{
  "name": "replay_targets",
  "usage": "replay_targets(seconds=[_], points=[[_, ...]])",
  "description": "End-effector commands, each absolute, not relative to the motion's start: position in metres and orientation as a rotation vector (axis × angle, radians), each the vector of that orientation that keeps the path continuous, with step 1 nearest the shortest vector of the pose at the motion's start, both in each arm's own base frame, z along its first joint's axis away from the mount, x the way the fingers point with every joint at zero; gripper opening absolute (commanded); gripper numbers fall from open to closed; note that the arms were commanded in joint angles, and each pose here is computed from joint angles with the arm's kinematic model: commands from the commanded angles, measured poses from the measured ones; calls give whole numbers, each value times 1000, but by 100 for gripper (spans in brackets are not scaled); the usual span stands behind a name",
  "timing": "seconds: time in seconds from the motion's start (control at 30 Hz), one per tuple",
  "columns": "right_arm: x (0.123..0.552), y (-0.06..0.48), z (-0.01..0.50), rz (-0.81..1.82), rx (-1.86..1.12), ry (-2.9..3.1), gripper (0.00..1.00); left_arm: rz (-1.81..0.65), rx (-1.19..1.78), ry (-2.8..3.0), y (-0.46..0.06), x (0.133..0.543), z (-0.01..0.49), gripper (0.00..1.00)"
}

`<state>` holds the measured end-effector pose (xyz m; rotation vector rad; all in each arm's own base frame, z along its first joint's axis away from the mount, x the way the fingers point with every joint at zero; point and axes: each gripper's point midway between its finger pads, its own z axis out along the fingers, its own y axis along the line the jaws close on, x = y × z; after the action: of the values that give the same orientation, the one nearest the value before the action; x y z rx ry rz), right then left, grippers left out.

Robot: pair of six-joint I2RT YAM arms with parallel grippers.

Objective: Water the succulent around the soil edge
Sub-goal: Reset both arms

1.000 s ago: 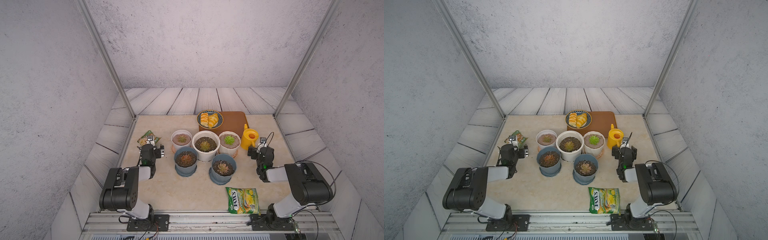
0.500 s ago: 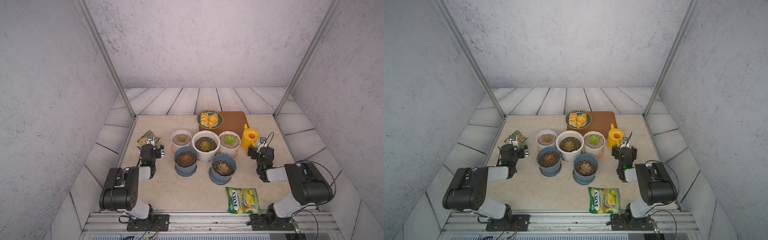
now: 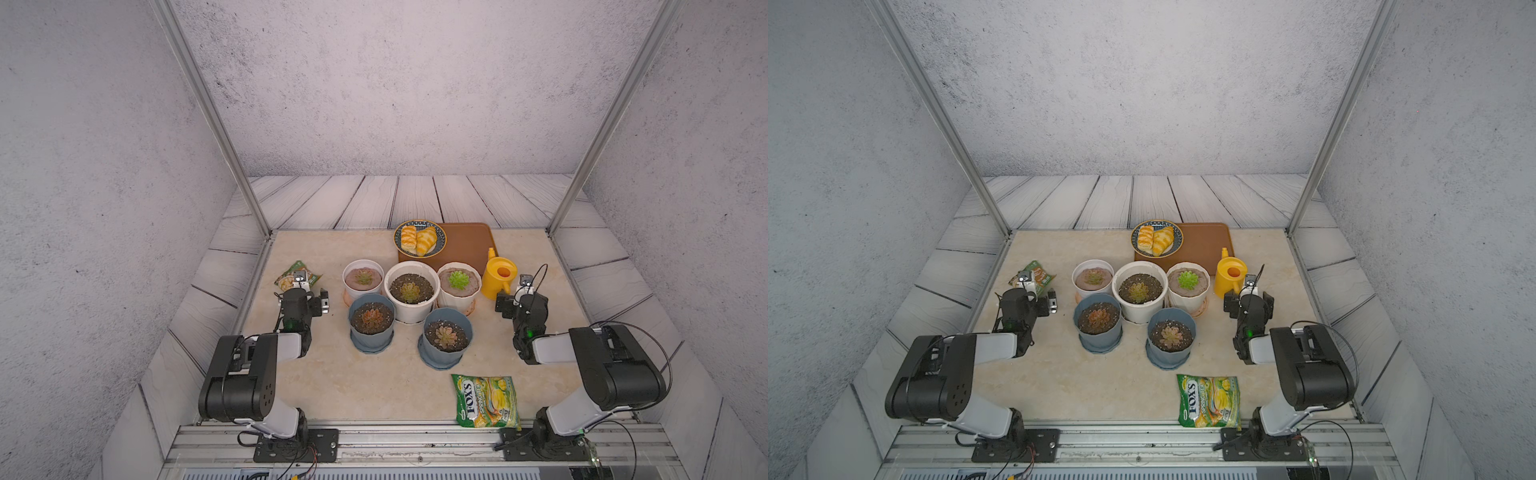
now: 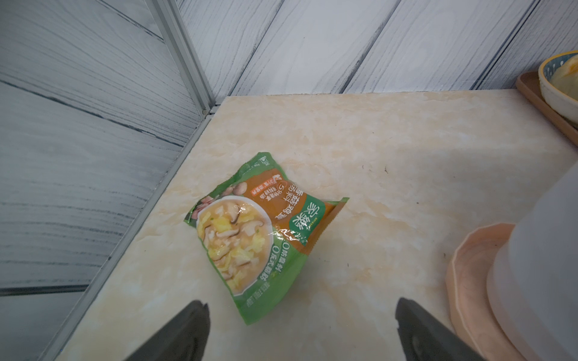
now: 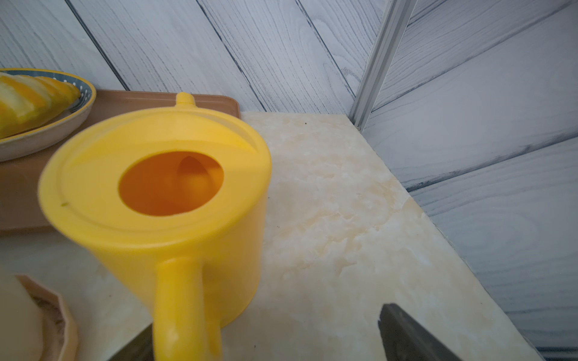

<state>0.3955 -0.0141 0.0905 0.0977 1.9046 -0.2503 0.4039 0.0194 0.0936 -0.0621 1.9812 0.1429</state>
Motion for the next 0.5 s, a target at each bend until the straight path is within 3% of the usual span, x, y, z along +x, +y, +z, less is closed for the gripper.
replay_targets(seconds=[0.0,0.47], points=[[397,-17,96,-259,121,1887,99,133,-65,1986,19,403,92,98],[397,-17,96,-259,120,1889,99,133,-65,1987,19,403,92,98]])
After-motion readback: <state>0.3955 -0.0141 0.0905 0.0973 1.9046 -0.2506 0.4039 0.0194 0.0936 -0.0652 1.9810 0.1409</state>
